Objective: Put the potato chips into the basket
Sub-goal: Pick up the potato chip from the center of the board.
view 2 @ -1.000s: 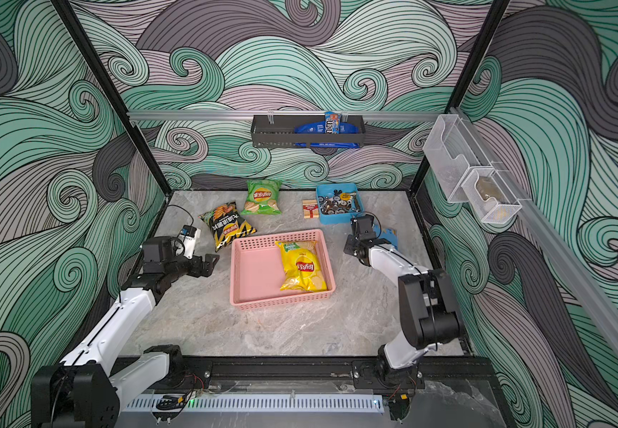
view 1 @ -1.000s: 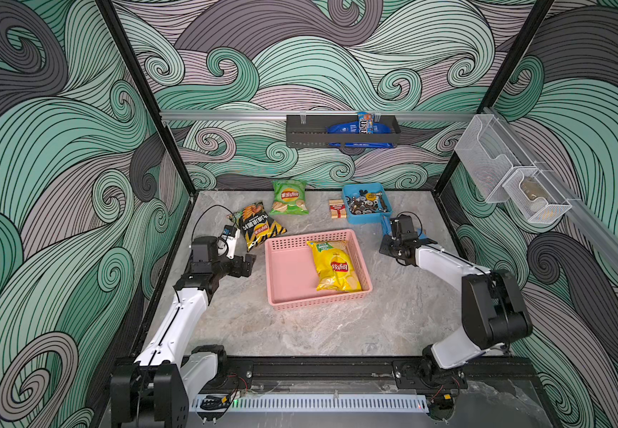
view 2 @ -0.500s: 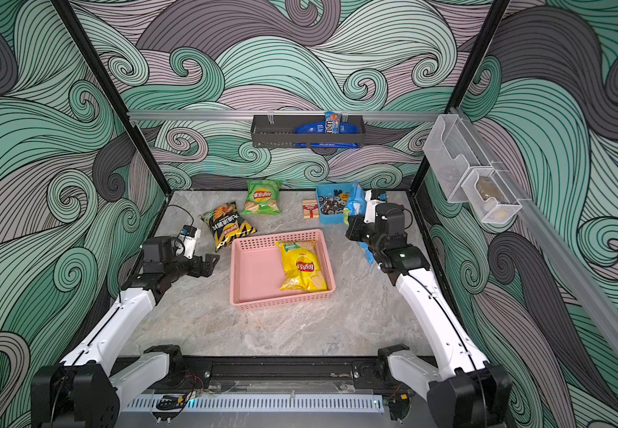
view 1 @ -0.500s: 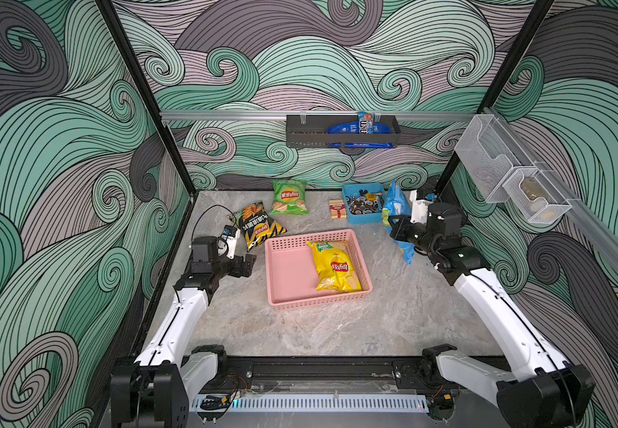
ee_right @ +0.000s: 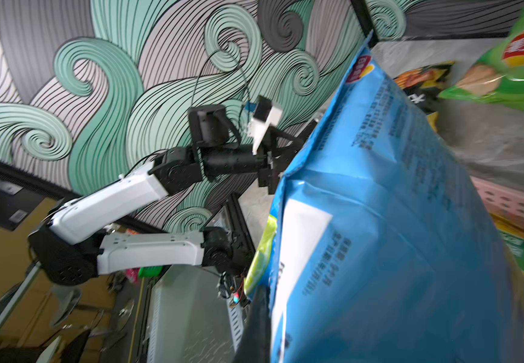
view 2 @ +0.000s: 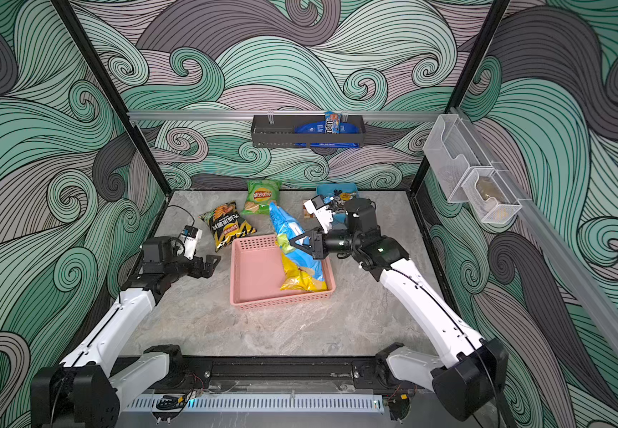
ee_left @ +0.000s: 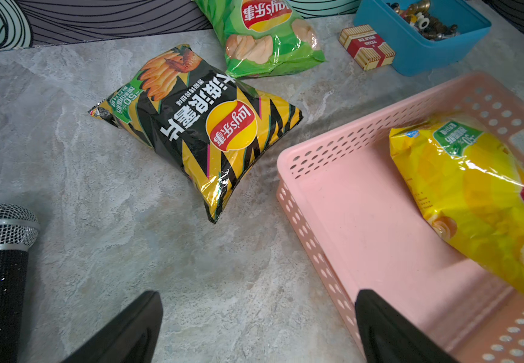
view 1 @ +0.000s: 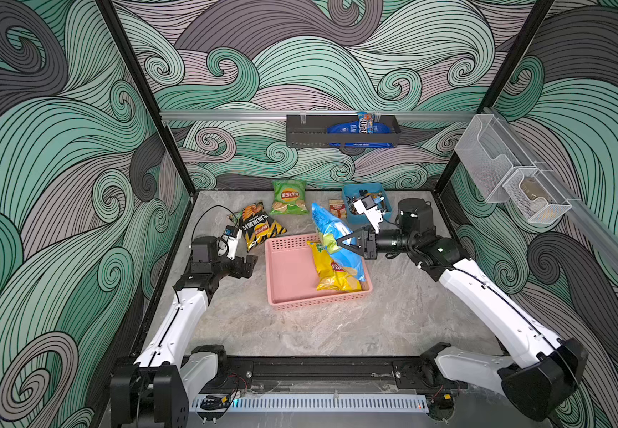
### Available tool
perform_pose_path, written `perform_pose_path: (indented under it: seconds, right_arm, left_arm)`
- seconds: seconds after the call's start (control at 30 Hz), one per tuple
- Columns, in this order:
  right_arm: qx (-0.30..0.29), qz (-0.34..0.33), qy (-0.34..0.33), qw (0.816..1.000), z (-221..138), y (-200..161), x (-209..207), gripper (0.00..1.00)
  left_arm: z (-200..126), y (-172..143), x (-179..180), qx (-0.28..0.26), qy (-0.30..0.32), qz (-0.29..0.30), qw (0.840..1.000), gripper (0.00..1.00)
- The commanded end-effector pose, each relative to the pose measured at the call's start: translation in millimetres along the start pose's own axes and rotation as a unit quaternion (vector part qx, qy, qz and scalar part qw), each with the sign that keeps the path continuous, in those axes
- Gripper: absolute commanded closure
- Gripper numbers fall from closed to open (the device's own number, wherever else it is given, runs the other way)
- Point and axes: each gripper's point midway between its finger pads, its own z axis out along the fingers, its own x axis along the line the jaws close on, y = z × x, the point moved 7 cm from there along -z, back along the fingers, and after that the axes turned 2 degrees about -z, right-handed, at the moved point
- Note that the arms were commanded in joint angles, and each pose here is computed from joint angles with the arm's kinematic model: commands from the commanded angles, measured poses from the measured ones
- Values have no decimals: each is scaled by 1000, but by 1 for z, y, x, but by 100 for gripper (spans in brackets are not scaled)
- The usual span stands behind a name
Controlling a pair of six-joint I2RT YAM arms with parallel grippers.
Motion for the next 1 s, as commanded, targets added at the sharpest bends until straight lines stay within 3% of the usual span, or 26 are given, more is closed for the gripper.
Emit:
perform_pose_path:
  seconds: [0.0, 0.2, 0.37, 0.63, 0.77, 0.9, 0.97]
  right_arm:
    - [27, -35, 87, 995, 4, -5, 24, 100]
    - [60, -35, 120, 990, 20, -19, 30, 100]
    - [82, -31, 128, 988, 34, -26, 26, 100]
    - [109, -33, 151, 982, 51, -34, 29, 100]
    - [118, -33, 159, 980, 58, -35, 31, 100]
    - [126, -34, 168, 977, 63, -36, 33, 100]
    - [128, -37, 175, 975, 64, -36, 36, 100]
  left_arm:
    - [-19, 20, -12, -13, -43, 55, 997, 1]
    - [-57, 56, -34, -14, -119, 122, 985, 1]
    - [-94, 81, -64, -34, -213, 185, 959, 1]
    - [-130, 118, -84, -92, -213, 277, 932, 3]
    - [-130, 132, -92, -111, -199, 310, 923, 4]
    - [-125, 129, -108, -85, -214, 358, 905, 4]
    - [-120, 125, -116, -70, -225, 383, 893, 9]
